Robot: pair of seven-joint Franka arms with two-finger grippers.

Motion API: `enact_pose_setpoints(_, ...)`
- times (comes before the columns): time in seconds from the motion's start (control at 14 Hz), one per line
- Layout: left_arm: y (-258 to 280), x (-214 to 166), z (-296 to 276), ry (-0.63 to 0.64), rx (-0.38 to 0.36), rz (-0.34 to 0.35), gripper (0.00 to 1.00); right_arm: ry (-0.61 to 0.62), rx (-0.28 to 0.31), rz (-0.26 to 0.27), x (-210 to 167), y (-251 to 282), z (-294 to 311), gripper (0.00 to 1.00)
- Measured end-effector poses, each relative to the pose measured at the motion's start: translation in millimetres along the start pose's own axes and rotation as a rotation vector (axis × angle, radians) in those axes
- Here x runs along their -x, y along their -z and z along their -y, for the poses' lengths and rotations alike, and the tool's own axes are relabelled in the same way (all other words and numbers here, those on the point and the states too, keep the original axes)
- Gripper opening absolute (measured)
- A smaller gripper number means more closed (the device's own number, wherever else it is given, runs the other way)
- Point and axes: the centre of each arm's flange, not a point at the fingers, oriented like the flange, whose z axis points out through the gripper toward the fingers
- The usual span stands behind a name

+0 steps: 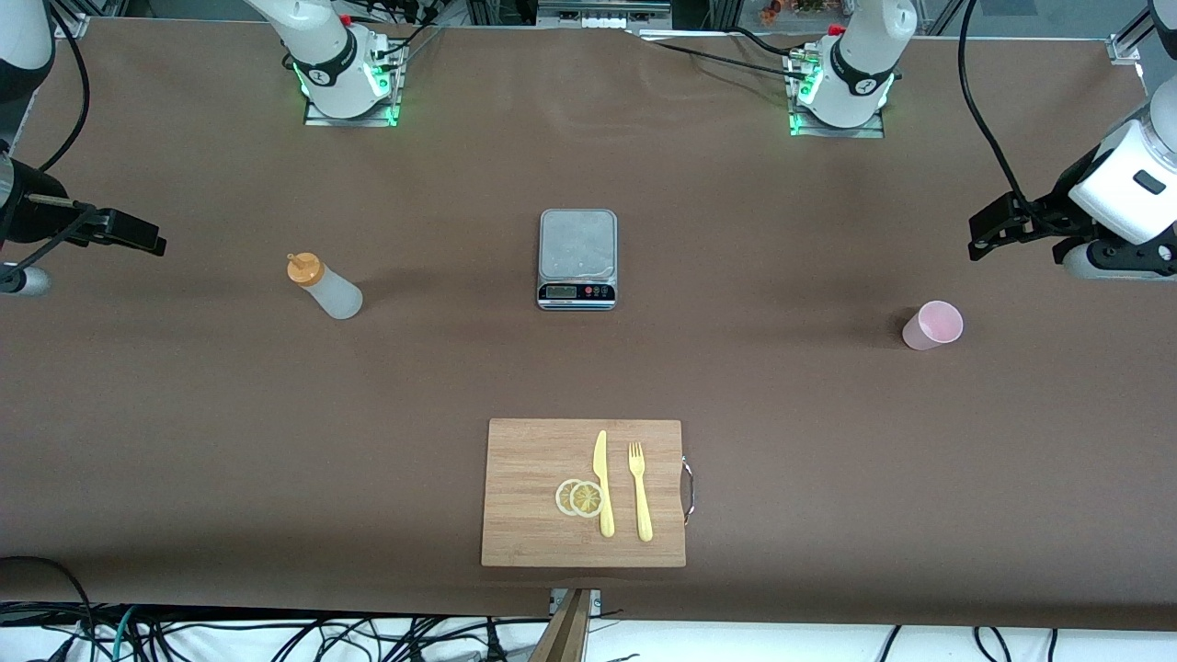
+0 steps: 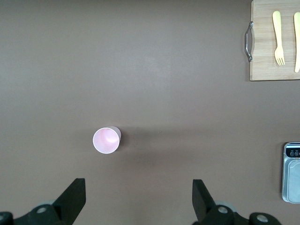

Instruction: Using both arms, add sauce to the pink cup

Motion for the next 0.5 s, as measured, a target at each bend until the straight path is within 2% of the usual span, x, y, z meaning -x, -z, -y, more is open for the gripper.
enact_pose_setpoints(0.5,-2.1,-0.3,-3.4,-0.064,0.000,0.004,1.00,-0.005,0.000,-0.002,-2.6,-1.5,-2.0,1.00)
